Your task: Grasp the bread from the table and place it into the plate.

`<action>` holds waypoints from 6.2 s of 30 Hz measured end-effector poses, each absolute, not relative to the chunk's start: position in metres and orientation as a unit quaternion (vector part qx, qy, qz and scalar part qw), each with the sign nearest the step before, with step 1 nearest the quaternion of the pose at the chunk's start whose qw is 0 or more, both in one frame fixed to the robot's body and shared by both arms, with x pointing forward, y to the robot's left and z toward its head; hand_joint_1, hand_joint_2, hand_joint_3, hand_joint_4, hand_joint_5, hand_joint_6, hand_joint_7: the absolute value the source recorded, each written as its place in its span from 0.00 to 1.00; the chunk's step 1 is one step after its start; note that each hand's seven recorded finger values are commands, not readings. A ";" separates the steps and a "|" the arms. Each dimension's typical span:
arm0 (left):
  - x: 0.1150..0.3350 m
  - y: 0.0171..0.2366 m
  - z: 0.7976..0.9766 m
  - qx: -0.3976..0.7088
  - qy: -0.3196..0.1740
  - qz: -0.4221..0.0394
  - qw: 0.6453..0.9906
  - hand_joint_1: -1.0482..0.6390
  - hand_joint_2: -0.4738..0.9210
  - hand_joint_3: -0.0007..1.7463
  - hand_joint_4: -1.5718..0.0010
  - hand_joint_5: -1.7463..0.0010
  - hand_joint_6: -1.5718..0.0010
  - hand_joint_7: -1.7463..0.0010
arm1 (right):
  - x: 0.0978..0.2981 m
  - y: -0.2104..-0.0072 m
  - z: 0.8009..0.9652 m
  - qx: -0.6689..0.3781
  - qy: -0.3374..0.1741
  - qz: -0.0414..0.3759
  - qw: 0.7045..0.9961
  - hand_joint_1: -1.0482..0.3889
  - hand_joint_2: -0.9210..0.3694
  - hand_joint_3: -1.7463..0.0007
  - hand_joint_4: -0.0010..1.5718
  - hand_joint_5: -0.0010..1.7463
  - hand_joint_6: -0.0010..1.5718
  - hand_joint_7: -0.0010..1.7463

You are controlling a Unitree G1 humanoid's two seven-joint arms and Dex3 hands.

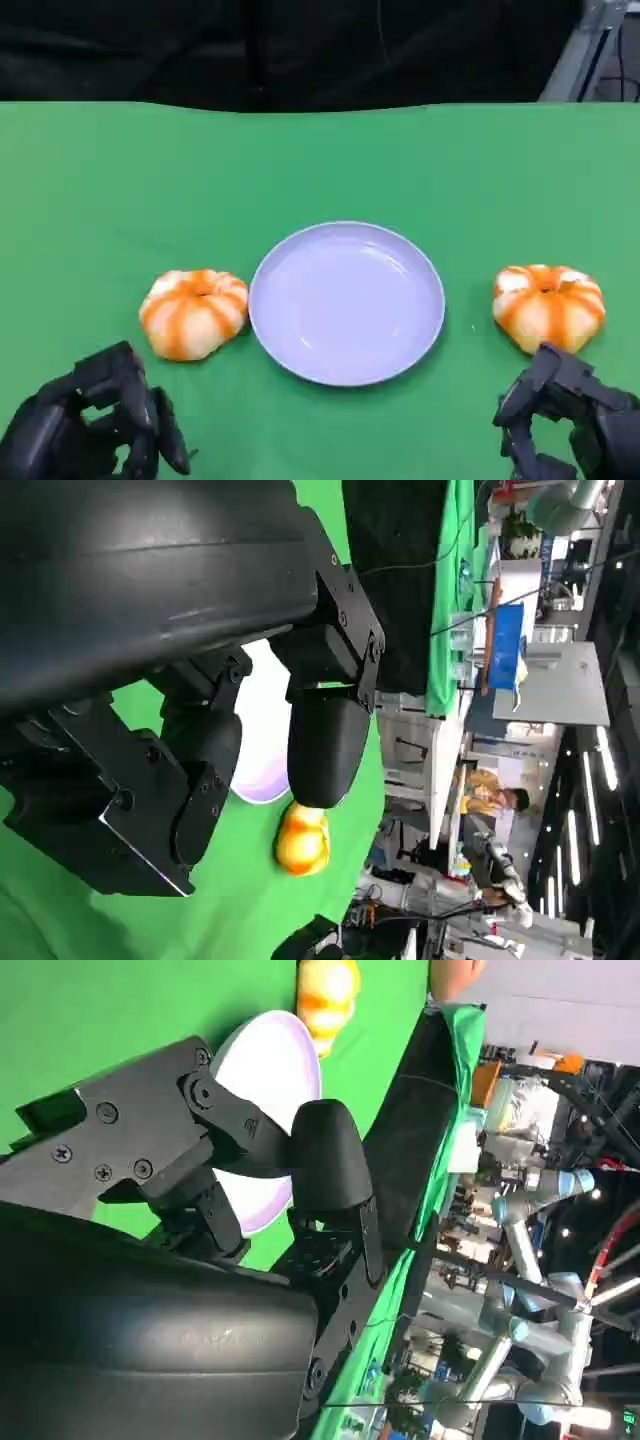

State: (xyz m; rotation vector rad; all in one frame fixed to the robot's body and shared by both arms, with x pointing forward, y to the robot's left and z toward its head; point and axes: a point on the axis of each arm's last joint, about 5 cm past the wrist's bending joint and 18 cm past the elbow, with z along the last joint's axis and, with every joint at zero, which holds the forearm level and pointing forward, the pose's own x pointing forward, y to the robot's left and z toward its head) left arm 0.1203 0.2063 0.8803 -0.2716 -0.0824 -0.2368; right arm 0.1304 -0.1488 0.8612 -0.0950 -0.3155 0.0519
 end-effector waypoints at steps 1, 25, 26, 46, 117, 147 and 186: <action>0.120 0.206 0.880 -0.135 -0.041 -0.118 0.983 0.74 0.74 0.93 0.38 0.00 0.50 0.00 | 0.130 -0.149 0.861 -0.047 -0.157 0.026 0.986 0.64 0.24 0.40 0.51 1.00 0.44 0.92; 0.120 0.206 0.880 -0.135 -0.041 -0.118 0.983 0.74 0.74 0.93 0.39 0.00 0.50 0.00 | 0.130 -0.149 0.861 -0.047 -0.157 0.026 0.986 0.64 0.24 0.39 0.52 1.00 0.44 0.92; 0.120 0.206 0.880 -0.135 -0.041 -0.118 0.983 0.75 0.75 0.93 0.39 0.00 0.50 0.00 | 0.130 -0.149 0.861 -0.046 -0.157 0.025 0.986 0.64 0.25 0.39 0.52 1.00 0.44 0.92; 0.132 0.214 0.894 0.096 -0.143 -0.119 0.978 0.25 1.00 0.17 1.00 0.68 0.84 0.80 | 0.134 -0.148 0.861 -0.049 -0.161 0.026 0.985 0.64 0.24 0.41 0.51 1.00 0.45 0.92; 0.269 0.178 0.872 0.597 -0.058 -0.218 0.770 0.14 1.00 0.03 0.71 0.98 0.65 1.00 | 0.135 -0.143 0.862 -0.054 -0.168 0.020 0.984 0.65 0.26 0.38 0.52 1.00 0.46 0.92; 0.266 0.178 0.864 0.589 -0.062 -0.225 0.773 0.23 1.00 0.04 0.63 0.97 0.63 0.99 | 0.136 -0.143 0.862 -0.053 -0.169 0.020 0.984 0.66 0.28 0.35 0.53 1.00 0.46 0.93; 0.266 0.180 0.861 0.568 -0.059 -0.210 0.794 0.61 1.00 0.07 0.50 0.41 0.35 0.99 | 0.136 -0.143 0.862 -0.053 -0.168 0.020 0.984 0.66 0.29 0.35 0.53 1.00 0.46 0.93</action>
